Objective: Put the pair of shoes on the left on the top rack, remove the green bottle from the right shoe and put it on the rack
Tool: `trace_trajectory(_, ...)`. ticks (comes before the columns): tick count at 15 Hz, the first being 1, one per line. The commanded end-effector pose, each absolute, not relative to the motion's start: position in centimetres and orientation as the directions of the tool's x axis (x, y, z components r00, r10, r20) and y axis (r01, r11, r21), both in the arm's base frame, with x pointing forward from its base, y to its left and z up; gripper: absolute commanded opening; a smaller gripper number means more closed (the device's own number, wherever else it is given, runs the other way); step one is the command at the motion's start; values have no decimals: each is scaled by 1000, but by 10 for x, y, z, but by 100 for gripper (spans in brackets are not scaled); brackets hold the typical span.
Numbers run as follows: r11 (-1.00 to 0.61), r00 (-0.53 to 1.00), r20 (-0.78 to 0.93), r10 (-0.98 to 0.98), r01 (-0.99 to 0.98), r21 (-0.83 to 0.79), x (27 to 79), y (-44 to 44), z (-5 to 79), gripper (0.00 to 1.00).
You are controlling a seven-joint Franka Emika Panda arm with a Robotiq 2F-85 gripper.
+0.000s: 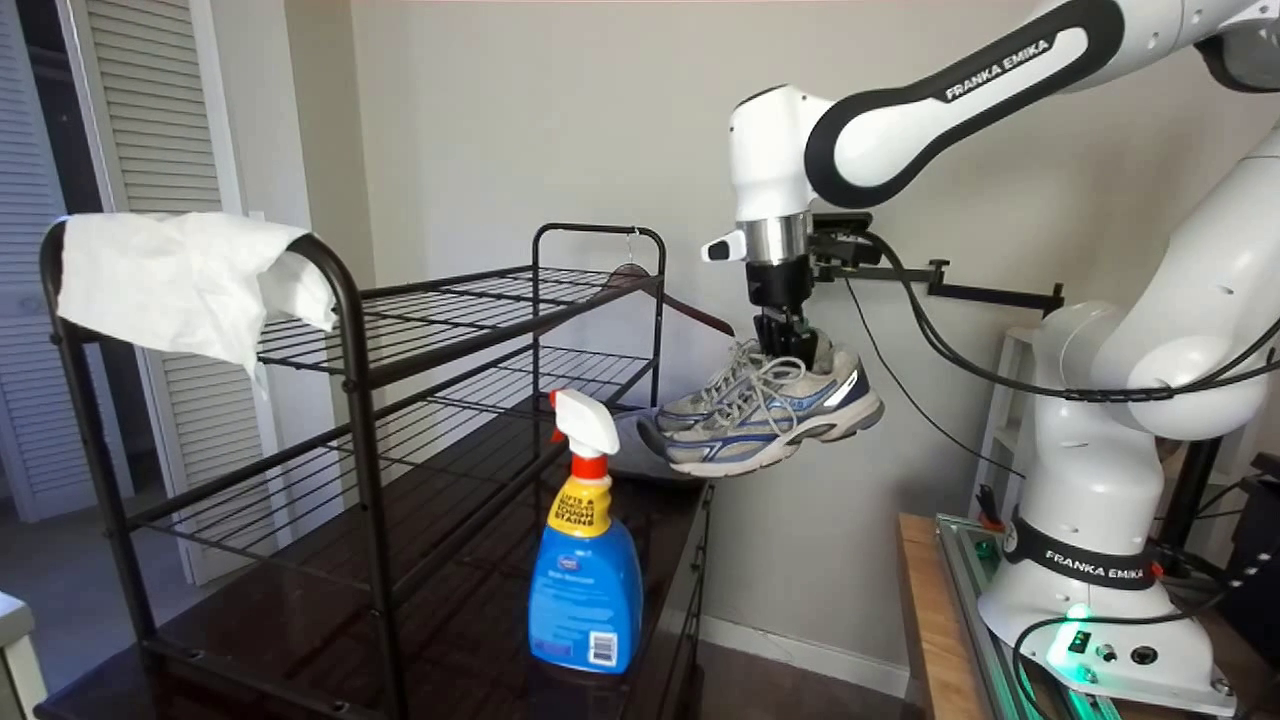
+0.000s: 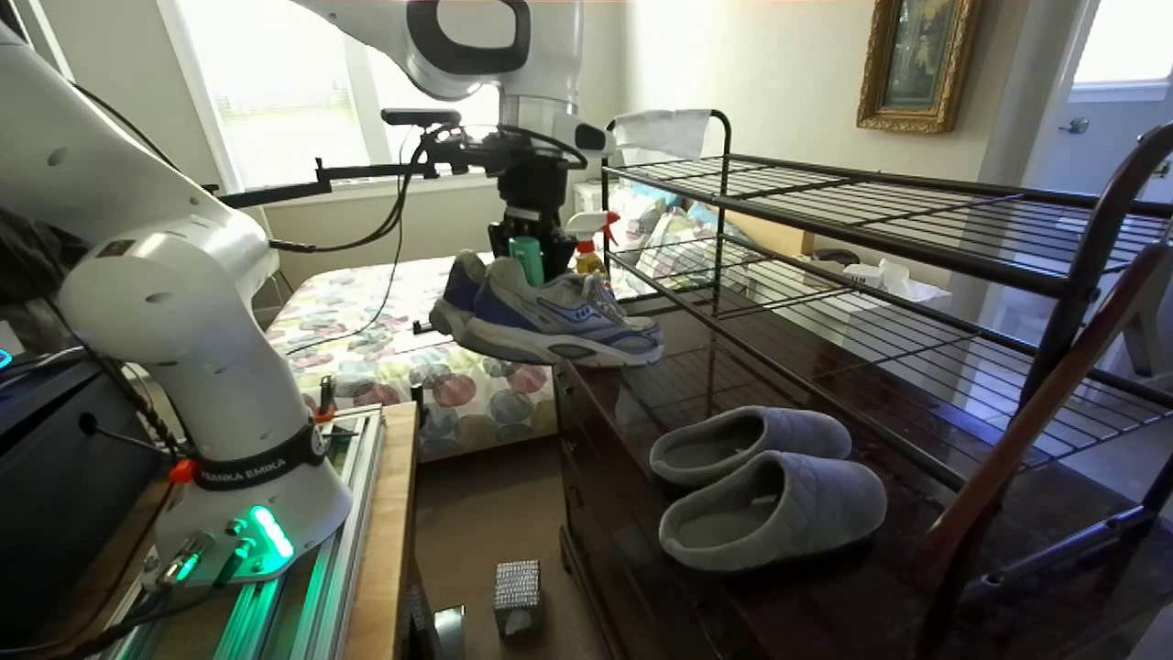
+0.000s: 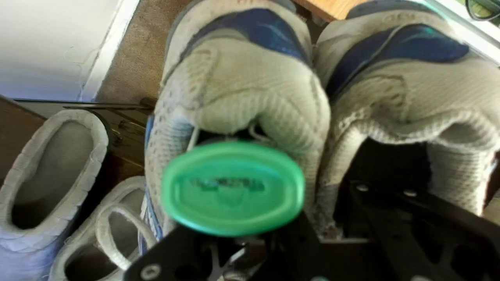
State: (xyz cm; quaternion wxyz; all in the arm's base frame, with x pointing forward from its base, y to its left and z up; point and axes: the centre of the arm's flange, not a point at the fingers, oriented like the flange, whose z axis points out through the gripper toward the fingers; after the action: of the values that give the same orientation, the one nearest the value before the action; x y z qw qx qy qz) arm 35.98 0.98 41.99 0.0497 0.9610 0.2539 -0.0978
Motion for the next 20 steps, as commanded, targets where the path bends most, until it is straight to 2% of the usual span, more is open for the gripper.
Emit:
trace_trajectory(1, -874, 873, -152, 464, 479, 81, 330, -5, 480, 6)
trace_trajectory(13, -877, 863, 159, 479, 460, 143, 355, 17, 587, 6)
trace_trajectory(14, -867, 851, 168, 497, 480, 130, 359, 21, 595, 6)
trace_trajectory(15, -871, 866, 114, 486, 469, 148, 345, 12, 568, 6)
trace_trajectory(16, -868, 863, 119, 492, 474, 149, 346, 14, 571, 22)
trace_trajectory(20, -868, 866, 92, 491, 477, 137, 346, 14, 557, 22)
